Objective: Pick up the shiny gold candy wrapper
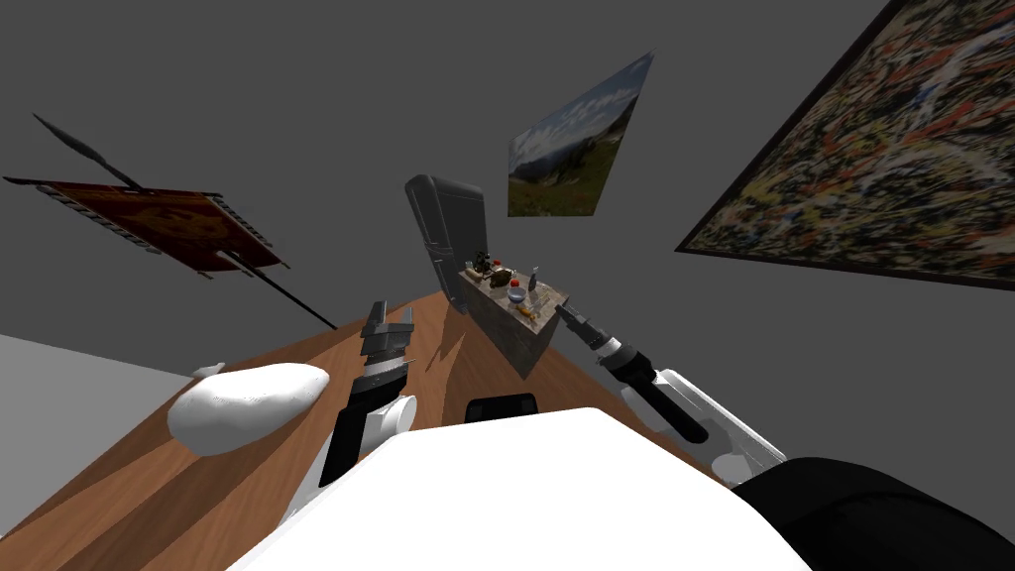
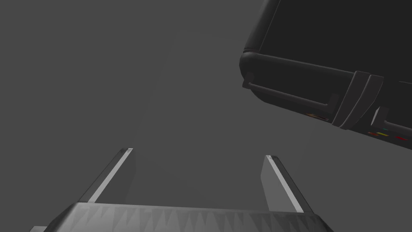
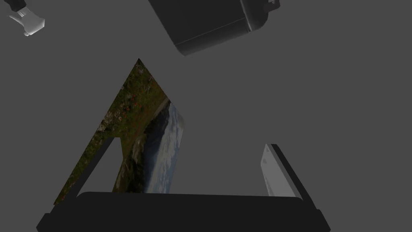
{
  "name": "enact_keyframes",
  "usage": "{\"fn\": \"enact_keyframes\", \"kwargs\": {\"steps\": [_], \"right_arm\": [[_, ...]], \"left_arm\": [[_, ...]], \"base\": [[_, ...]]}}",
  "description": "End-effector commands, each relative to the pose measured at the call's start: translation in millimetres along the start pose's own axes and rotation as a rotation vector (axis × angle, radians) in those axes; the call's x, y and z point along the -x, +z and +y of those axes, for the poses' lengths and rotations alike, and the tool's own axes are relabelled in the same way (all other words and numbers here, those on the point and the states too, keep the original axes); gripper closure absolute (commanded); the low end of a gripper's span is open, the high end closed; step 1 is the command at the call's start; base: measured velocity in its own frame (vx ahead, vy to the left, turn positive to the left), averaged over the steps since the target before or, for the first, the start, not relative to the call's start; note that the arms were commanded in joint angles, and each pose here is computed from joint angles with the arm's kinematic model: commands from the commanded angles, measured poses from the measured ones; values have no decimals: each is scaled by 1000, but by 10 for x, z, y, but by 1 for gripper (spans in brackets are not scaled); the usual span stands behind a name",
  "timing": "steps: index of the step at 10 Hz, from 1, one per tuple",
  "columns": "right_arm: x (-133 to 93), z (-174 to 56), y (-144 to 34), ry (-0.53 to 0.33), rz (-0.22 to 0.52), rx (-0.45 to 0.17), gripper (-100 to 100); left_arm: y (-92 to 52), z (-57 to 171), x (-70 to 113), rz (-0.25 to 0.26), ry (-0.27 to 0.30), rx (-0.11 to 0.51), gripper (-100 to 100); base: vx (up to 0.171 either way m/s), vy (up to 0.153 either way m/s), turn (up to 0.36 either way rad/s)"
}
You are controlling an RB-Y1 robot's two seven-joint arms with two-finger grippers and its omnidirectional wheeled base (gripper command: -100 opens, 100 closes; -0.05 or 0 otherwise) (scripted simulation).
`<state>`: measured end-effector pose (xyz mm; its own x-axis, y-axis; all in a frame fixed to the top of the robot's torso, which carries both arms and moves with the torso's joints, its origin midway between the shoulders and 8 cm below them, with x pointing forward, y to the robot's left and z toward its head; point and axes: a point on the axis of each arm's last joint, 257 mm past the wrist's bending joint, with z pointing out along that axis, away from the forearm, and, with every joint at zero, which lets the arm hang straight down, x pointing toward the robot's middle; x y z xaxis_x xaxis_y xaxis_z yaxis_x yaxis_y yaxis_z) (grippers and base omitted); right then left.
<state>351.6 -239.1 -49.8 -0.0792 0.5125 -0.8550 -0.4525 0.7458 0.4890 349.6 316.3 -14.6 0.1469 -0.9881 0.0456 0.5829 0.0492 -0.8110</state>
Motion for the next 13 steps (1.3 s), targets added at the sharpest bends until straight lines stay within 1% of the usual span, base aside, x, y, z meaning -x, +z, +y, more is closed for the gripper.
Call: {"fn": "enact_keyframes", "kwargs": {"steps": [1,2,3,4,5,6,7,9,10,11,12,13], "right_arm": [[-53,-26,-3,-33,43,-7,-100],[-115,-121,-36,-67,77,-41,-100],[-147,-106,-32,-83,102,-30,-100],[-157,-101,-31,-89,109,-26,-100],[-228,-202,-72,-126,151,-58,-100],[-254,-189,-70,-141,172,-48,-100],[-316,-305,-121,-172,206,-84,-100],[-354,-288,-118,-194,237,-69,-100],[-423,-409,-178,-230,278,-102,-100],[-448,-398,-177,-246,299,-91,-100],[-508,-531,-247,-276,334,-127,-100],[-533,-519,-246,-293,356,-115,-100]], "left_arm": [[0,0,0,0,0,0,0],[0,0,0,0,0,0,0],[0,0,0,0,0,0,0],[0,0,0,0,0,0,0],[0,0,0,0,0,0,0],[0,0,0,0,0,0,0],[0,0,0,0,0,0,0],[0,0,0,0,0,0,0],[0,0,0,0,0,0,0],[0,0,0,0,0,0,0],[0,0,0,0,0,0,0],[0,0,0,0,0,0,0]], "base": [[38,47,-48],[50,72,-64],[42,61,-45],[17,20,4],[32,43,-49],[43,55,-45],[59,61,-69],[39,46,-7],[44,49,-37],[51,62,-37],[80,92,-49],[69,81,-28]]}}
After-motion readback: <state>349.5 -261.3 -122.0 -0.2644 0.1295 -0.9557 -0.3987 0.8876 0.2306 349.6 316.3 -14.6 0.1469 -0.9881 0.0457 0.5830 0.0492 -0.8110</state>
